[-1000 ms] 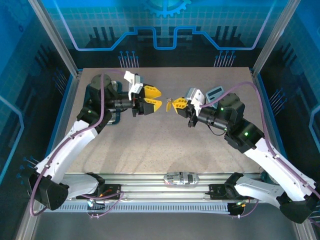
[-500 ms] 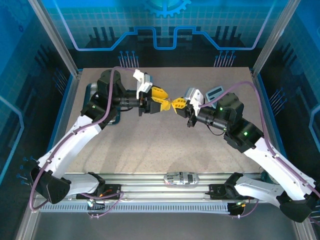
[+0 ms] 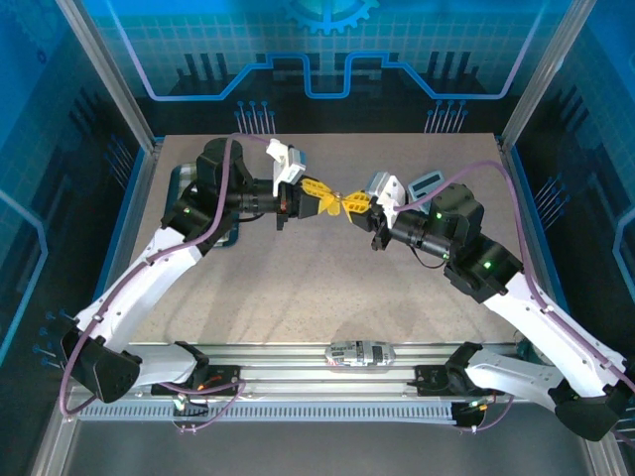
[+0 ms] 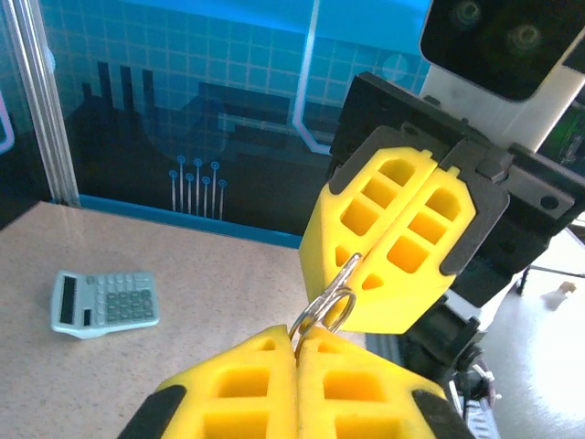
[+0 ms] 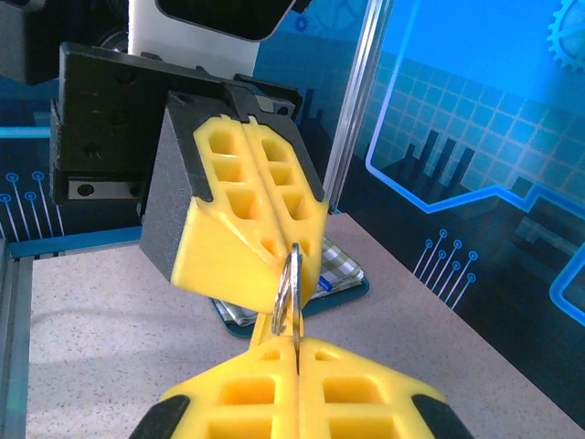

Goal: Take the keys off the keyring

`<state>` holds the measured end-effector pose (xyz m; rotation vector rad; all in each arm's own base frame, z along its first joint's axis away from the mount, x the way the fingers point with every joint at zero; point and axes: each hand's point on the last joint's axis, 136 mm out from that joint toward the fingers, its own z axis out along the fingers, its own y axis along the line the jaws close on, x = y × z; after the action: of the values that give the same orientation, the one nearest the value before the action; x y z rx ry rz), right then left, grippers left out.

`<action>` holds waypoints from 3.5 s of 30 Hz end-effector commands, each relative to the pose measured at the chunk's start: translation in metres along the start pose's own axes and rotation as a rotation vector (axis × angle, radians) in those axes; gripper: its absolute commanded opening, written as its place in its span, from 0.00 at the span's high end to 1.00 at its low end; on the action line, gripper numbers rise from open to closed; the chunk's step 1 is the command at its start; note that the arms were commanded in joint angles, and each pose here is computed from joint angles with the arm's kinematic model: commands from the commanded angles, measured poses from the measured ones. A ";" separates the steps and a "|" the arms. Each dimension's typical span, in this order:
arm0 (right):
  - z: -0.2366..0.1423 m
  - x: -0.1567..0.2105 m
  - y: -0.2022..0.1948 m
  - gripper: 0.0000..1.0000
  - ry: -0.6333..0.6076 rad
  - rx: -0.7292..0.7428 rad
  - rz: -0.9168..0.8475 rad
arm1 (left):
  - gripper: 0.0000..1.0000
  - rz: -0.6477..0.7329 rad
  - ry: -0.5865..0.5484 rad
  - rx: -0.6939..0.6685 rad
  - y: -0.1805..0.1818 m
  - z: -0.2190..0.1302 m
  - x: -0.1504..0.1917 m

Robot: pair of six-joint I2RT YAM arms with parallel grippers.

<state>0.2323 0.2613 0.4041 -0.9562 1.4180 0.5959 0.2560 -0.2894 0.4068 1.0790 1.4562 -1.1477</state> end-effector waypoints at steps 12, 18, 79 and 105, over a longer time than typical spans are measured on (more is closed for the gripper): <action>-0.014 -0.023 0.000 1.00 -0.107 0.031 -0.034 | 1.00 -0.065 -0.134 -0.091 0.019 -0.017 -0.025; -0.014 -0.022 0.003 1.00 -0.109 0.018 -0.041 | 1.00 -0.075 -0.138 -0.081 0.017 -0.019 -0.027; -0.001 -0.022 -0.002 1.00 -0.032 0.077 -0.096 | 0.30 -0.045 -0.021 0.068 -0.003 -0.024 -0.015; -0.005 -0.020 -0.003 1.00 -0.046 0.071 -0.079 | 0.97 -0.074 -0.019 0.138 -0.009 -0.018 -0.019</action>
<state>0.2340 0.2652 0.4057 -0.9701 1.3903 0.4842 0.2569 -0.2754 0.4143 1.0859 1.4927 -1.3228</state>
